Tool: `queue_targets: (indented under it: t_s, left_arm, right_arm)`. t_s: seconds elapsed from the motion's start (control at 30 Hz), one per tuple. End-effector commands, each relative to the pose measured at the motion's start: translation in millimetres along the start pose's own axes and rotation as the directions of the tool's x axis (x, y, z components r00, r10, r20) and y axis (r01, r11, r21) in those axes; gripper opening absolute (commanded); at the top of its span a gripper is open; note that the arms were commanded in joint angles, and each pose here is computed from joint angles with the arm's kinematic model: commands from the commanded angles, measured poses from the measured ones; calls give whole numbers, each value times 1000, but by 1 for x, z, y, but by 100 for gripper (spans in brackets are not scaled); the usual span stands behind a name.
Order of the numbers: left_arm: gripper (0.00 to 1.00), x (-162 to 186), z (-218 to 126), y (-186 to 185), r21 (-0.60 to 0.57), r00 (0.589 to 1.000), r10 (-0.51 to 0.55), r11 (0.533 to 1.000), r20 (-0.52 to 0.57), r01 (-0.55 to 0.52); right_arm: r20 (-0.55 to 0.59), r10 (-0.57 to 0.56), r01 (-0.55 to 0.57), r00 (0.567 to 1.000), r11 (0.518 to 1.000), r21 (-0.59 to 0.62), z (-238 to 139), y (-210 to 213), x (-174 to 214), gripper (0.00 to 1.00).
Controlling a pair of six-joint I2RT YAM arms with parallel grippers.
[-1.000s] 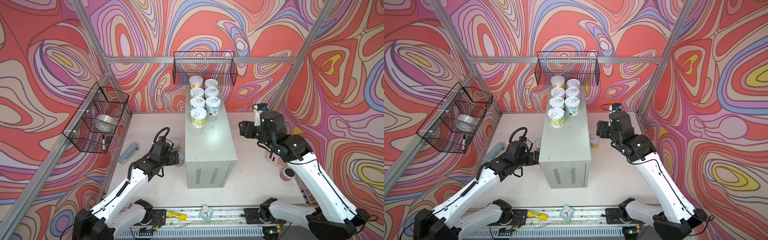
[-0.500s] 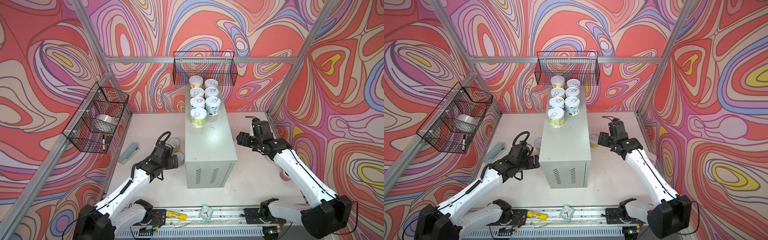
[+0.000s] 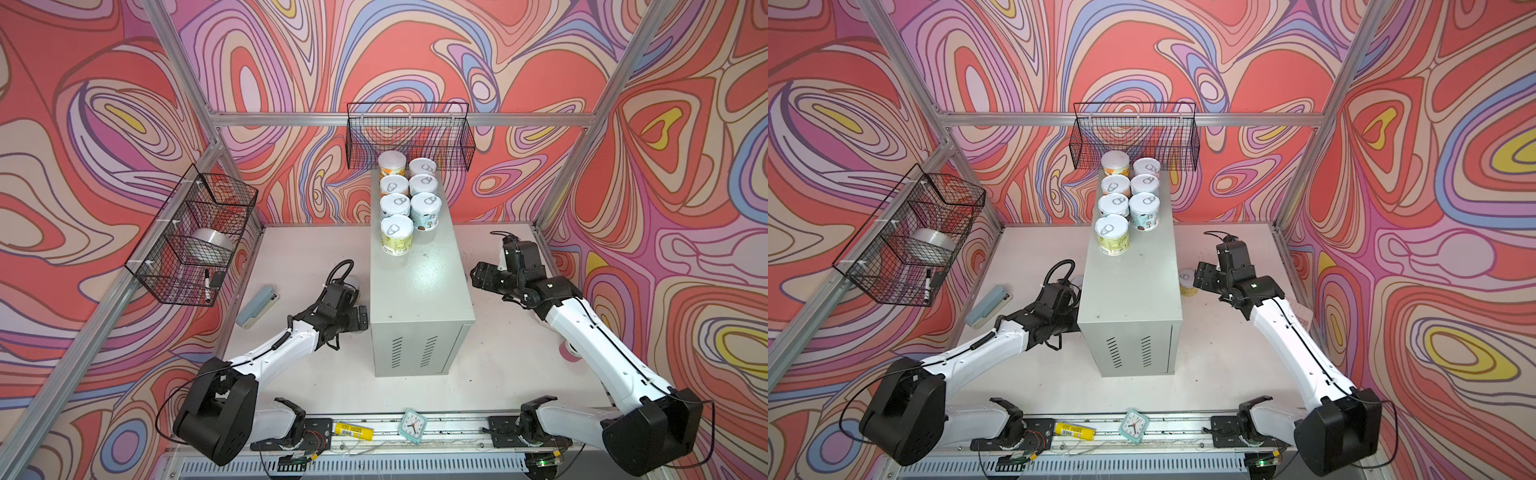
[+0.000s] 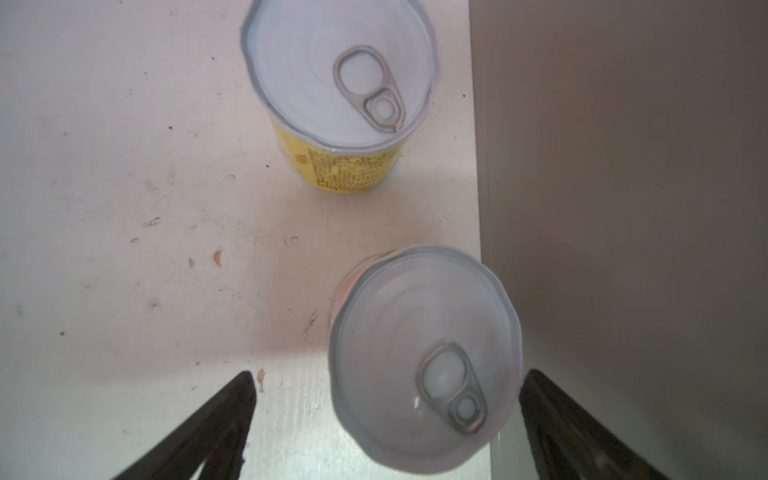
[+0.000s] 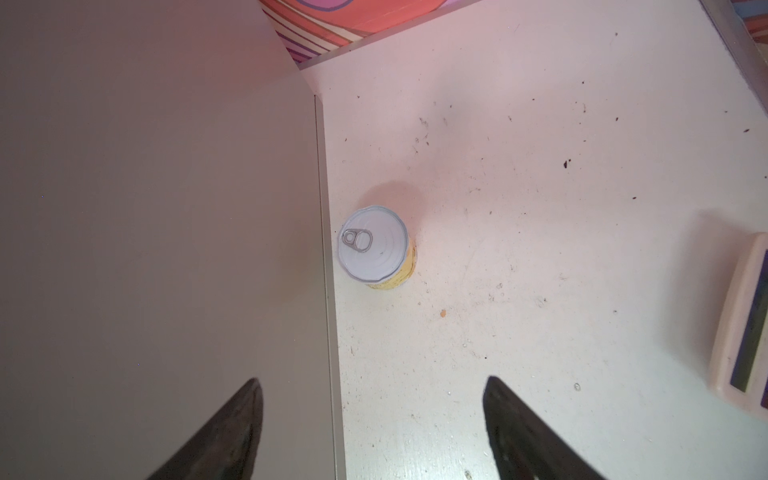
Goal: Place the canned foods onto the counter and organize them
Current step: 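Lower the left gripper onto the pink-labeled can and close on it, then lift the pink-labeled can with the left gripper over the cabinet top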
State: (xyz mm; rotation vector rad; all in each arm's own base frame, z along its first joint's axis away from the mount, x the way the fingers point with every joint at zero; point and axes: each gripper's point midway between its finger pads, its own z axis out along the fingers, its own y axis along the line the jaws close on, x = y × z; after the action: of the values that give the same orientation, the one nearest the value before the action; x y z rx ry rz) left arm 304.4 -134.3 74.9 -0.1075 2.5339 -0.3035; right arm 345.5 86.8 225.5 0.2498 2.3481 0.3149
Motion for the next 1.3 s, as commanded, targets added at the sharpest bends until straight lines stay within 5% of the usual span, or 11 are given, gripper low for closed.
queue_targets:
  t_s: [0.0, 0.63, 0.83, 0.9, 0.93, 1.27]
  left_arm:
    - [100, -13, 3, -14, 57, 999, -14, 998, 40, 12]
    - [88, -4, 44, 12, -113, 1000, 10, 994, 5, -10]
    - [60, 1, 52, 18, -151, 1000, 12, 988, -17, -15]
    - [32, 1, 51, 18, -150, 1000, 11, 989, -23, -15]
    - [0, 1, 50, 19, -159, 1000, 11, 987, -26, -15]
    - [0, -20, -36, 28, -220, 1000, 19, 975, 19, -15]
  right_arm:
    - [19, 11, -10, 1000, 1000, -14, -3, 3, -5, 85]
    - [-9, 19, -19, 1000, 999, -32, 8, 7, -3, 84]
    - [-15, 18, -18, 1000, 999, -41, 10, 8, 1, 84]
    - [-10, 19, -19, 1000, 999, -42, 9, 7, 1, 84]
    - [-7, 17, -18, 1000, 999, -43, 8, 7, 1, 84]
    - [19, 4, -4, 1000, 999, -36, -4, 3, 3, 84]
